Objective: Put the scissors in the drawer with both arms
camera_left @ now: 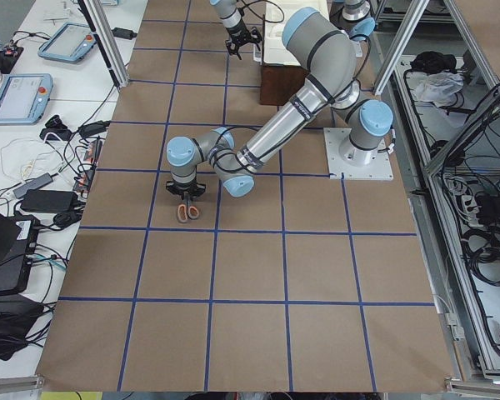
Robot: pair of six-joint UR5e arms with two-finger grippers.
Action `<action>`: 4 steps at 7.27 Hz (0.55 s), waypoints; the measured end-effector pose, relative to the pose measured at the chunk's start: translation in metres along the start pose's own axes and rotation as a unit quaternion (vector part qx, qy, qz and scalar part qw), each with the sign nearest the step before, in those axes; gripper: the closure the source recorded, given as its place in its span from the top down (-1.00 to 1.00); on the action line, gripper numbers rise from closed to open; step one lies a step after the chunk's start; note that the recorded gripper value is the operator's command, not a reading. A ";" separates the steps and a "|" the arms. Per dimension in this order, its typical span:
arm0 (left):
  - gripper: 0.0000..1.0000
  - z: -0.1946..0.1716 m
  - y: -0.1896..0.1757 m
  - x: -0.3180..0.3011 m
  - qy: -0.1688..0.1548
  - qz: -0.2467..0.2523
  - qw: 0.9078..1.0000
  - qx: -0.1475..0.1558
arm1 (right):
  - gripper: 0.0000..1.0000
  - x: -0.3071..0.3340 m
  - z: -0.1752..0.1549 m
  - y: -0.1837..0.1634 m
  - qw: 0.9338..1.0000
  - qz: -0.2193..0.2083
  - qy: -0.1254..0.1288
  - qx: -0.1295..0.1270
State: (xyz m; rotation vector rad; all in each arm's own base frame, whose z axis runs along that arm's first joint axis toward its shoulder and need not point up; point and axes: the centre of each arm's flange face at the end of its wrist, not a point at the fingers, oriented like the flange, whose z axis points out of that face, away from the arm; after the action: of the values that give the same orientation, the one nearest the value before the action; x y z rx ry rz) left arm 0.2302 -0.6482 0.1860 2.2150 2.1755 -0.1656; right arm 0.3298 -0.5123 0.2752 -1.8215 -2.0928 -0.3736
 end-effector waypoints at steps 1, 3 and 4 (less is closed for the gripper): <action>-0.69 -0.013 -0.005 0.002 0.006 -0.002 1.000 0.004 | 1.00 -0.002 0.003 0.000 1.000 0.000 0.002 0.000; -0.69 -0.060 -0.025 0.012 0.030 -0.016 0.999 0.019 | 1.00 -0.005 0.007 0.001 1.000 0.000 0.005 0.000; -0.69 -0.093 -0.046 0.020 0.046 -0.027 0.998 0.029 | 1.00 -0.007 0.007 0.001 1.000 -0.003 0.003 0.001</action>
State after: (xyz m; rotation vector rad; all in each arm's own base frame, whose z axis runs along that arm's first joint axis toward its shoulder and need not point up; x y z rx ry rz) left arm 0.1890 -0.6185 0.2792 2.2384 2.3080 -0.1311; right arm 0.3310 -0.5151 0.2657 -1.8124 -2.0939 -0.3782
